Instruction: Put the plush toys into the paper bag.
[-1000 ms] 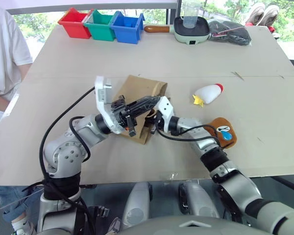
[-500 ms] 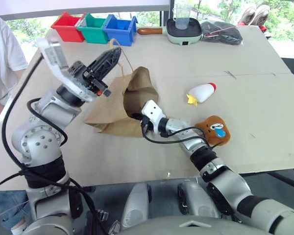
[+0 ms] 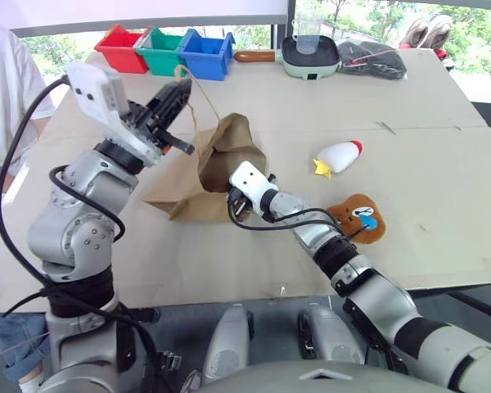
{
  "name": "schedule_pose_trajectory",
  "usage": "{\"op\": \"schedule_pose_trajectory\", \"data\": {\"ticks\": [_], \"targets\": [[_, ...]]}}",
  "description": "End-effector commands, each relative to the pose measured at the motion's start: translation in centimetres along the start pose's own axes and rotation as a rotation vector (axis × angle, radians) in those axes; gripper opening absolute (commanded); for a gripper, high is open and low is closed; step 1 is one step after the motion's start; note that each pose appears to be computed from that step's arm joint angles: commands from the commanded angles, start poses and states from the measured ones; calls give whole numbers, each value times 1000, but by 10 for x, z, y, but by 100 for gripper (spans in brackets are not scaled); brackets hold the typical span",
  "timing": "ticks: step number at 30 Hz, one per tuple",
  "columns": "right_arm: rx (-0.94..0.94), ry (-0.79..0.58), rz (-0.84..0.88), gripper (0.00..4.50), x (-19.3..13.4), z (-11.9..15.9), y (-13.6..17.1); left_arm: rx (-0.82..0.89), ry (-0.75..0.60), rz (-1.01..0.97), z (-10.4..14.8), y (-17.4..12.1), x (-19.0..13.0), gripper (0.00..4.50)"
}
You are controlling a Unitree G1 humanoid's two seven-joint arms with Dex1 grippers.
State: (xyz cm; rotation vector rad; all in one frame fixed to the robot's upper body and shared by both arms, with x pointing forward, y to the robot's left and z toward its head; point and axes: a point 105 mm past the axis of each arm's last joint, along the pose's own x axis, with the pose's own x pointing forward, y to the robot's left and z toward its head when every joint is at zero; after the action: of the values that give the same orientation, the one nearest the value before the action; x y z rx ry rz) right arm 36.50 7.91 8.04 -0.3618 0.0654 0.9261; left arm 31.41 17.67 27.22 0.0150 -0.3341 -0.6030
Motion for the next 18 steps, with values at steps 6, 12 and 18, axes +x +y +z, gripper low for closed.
{"op": "schedule_pose_trajectory", "data": {"ticks": [6, 12, 18], "targets": [[135, -185, 108, 39, -76, 48, -22, 57, 102, -282, -5, -20, -8, 0], [176, -264, 143, 282, -168, 82, -22, 25, 106, -365, -10, -22, -4, 0], [115, 88, -99, 442, -250, 31, -40, -23, 99, -462, -6, -29, -6, 0]]}}
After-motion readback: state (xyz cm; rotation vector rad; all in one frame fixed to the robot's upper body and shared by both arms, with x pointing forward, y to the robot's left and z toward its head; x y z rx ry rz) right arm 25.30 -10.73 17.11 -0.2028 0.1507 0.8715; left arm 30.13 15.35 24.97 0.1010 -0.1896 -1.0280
